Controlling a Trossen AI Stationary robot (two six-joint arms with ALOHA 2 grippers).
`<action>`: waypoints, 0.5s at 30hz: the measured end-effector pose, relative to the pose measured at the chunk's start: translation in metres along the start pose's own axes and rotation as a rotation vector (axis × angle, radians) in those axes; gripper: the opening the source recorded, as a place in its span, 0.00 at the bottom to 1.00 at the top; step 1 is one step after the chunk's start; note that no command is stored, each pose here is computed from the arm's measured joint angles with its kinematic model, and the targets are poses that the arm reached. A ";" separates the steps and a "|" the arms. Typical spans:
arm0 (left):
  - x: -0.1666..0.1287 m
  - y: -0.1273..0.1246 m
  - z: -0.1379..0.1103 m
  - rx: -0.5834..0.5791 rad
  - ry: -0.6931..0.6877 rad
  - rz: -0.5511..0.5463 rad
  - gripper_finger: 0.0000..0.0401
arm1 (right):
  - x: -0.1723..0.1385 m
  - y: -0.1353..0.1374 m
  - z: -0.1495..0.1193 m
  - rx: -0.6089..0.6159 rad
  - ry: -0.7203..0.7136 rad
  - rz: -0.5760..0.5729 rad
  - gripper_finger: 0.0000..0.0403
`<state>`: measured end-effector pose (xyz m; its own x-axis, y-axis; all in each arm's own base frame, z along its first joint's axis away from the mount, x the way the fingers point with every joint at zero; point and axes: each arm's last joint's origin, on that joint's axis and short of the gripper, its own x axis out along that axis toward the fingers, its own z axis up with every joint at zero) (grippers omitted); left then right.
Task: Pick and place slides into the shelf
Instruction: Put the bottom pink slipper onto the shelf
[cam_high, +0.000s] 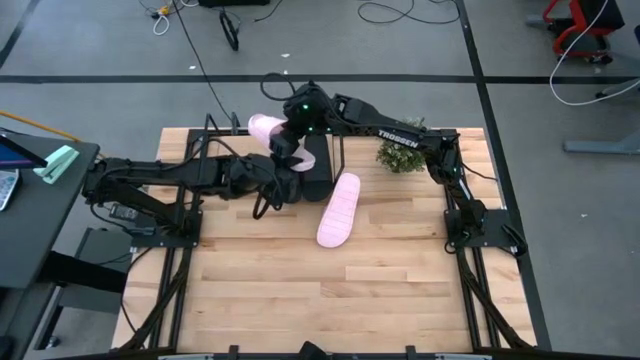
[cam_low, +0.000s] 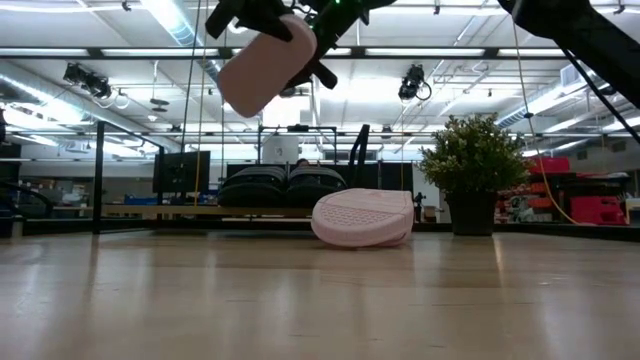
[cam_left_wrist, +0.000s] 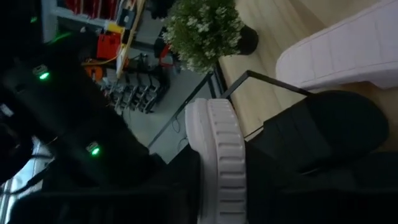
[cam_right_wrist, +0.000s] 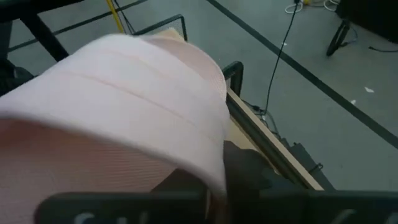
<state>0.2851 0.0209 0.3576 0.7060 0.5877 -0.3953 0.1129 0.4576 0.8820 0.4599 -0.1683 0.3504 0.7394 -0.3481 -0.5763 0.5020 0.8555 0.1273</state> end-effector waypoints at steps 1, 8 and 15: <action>0.000 0.000 0.000 -0.010 0.009 0.006 0.23 | -0.001 0.000 0.000 -0.005 0.000 0.001 0.15; -0.019 0.009 -0.009 -0.192 0.017 0.045 0.21 | -0.008 0.000 0.004 -0.053 -0.006 0.009 0.33; -0.056 0.024 -0.026 -0.379 -0.038 0.073 0.20 | -0.025 -0.004 0.016 -0.077 -0.068 0.018 0.47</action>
<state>0.2302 0.0165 0.3940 0.7291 0.6055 -0.3189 -0.1997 0.6339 0.7472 0.4465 -0.1687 0.3774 0.7780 -0.3551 -0.5182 0.4540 0.8880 0.0733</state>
